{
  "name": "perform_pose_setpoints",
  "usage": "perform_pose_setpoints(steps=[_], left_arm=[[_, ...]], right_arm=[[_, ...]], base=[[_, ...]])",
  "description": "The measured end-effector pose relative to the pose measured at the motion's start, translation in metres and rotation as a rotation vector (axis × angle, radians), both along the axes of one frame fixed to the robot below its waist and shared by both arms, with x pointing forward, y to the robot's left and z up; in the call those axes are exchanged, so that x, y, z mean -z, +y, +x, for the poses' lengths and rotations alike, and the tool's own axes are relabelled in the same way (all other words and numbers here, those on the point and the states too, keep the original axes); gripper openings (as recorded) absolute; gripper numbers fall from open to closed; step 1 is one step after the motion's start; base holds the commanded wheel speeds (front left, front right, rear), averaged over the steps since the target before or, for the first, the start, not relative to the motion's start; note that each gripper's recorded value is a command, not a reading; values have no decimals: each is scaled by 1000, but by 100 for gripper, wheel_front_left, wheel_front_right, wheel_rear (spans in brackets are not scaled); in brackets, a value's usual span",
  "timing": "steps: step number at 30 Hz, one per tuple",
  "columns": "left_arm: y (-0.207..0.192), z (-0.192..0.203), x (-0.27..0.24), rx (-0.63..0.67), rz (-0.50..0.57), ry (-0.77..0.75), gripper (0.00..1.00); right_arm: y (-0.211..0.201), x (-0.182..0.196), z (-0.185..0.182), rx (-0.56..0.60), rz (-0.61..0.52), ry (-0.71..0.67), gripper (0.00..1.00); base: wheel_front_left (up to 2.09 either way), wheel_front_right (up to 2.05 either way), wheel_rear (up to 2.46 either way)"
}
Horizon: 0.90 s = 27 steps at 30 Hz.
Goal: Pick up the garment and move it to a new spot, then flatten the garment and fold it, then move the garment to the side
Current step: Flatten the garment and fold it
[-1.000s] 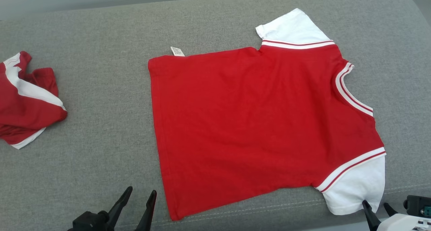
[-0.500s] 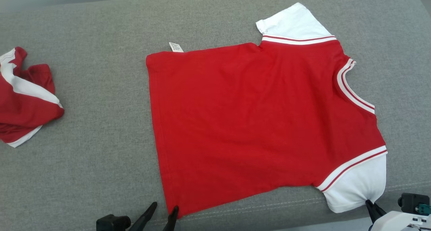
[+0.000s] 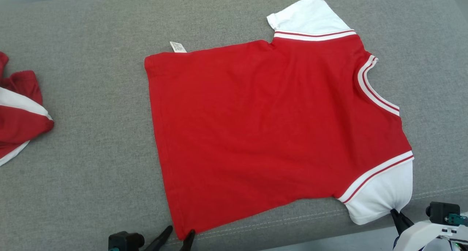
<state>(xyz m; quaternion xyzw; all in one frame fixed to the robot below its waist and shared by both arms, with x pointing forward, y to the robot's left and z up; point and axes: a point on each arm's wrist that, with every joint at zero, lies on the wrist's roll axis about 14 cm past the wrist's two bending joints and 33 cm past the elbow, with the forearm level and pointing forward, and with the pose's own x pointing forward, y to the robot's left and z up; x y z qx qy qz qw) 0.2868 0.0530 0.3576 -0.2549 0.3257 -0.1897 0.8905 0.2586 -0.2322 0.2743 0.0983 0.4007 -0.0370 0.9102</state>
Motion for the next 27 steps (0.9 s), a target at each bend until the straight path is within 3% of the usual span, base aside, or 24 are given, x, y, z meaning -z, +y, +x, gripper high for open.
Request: perform_pose_setpoints(steps=[7,8,9,10,11,12,13,21,27], left_arm=[[-10,1,2,39,-15,15,100],[-11,0,2,45,-15,19,95],[-12,0,3,48,-15,20,86],[-12,0,3,50,-14,20,48],[-12,1,3,52,-12,21,38],[-12,1,4,55,-10,25,9],[-13,0,5,61,-11,32,0],[-25,-9,2,87,-67,94,0],[-22,-8,-12,88,-113,101,0]], right_arm=[[-2,1,0,8,1,1,0],[-2,1,0,9,0,-1,0],[-2,2,0,8,0,0,0],[-3,2,0,9,-1,2,0],[-3,2,0,9,-2,3,0],[-3,2,0,9,-3,4,0],[-3,2,0,8,-3,4,0],[-2,0,1,-5,-4,-6,0],[15,-11,3,104,119,-58,0]], base=[[0,0,0],[0,0,0],[0,0,0],[0,0,0],[0,0,0],[0,0,0],[0,0,0],[0,0,0],[0,0,0]])
